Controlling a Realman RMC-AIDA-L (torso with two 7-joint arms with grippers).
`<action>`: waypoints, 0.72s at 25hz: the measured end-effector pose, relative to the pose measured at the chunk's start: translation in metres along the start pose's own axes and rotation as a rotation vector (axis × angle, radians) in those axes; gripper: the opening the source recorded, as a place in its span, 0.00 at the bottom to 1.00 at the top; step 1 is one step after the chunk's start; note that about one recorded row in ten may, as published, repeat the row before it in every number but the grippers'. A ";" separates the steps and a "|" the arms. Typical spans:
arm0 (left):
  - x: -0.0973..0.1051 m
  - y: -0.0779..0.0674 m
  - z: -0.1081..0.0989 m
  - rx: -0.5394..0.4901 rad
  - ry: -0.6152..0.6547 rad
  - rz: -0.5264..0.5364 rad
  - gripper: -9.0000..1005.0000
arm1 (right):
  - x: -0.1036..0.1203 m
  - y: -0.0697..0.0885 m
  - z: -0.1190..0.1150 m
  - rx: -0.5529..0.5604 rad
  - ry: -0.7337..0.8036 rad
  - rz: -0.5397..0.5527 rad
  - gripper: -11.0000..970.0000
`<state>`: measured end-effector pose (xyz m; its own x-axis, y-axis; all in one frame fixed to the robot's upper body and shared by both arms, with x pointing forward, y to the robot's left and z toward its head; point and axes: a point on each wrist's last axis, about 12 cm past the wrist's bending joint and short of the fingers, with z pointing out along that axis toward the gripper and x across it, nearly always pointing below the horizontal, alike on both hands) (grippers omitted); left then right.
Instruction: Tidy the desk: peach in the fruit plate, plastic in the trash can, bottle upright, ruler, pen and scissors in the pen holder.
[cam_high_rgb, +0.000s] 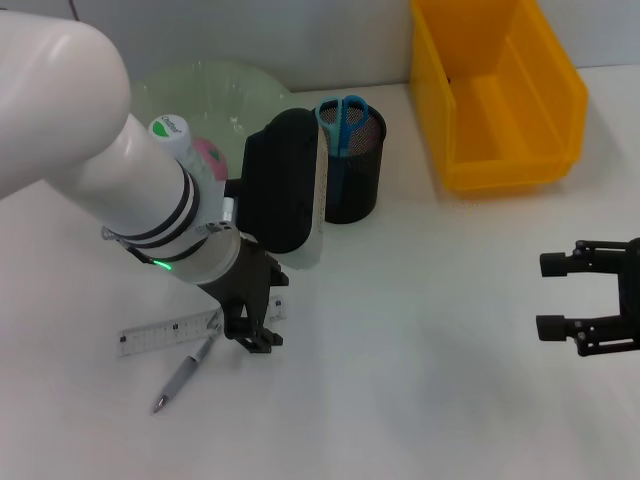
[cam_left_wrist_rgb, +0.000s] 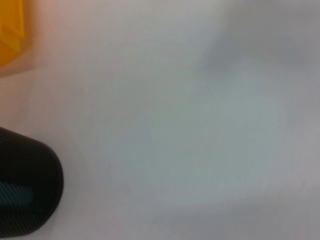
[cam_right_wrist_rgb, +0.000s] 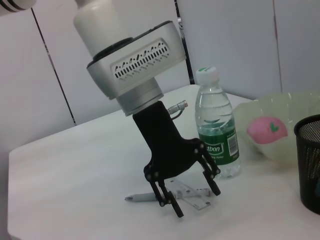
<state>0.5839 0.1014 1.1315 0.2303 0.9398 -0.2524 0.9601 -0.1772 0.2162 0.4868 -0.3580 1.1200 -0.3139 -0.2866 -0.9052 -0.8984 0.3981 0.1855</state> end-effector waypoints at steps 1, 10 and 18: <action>0.000 0.000 0.000 -0.001 0.000 0.002 0.70 | 0.000 0.000 0.000 -0.001 0.000 0.000 0.84; 0.003 0.001 0.002 -0.005 -0.001 0.007 0.70 | -0.003 -0.001 0.004 -0.009 0.005 0.006 0.84; 0.005 0.001 0.003 -0.003 0.000 0.017 0.70 | -0.005 -0.002 0.007 -0.025 0.014 0.009 0.84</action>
<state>0.5870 0.1054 1.1277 0.2465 0.9367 -0.2488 0.9556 -0.1922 0.2234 0.4926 -0.3510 1.1215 -0.3264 -0.2951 -0.8980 -0.9027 0.3791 0.2036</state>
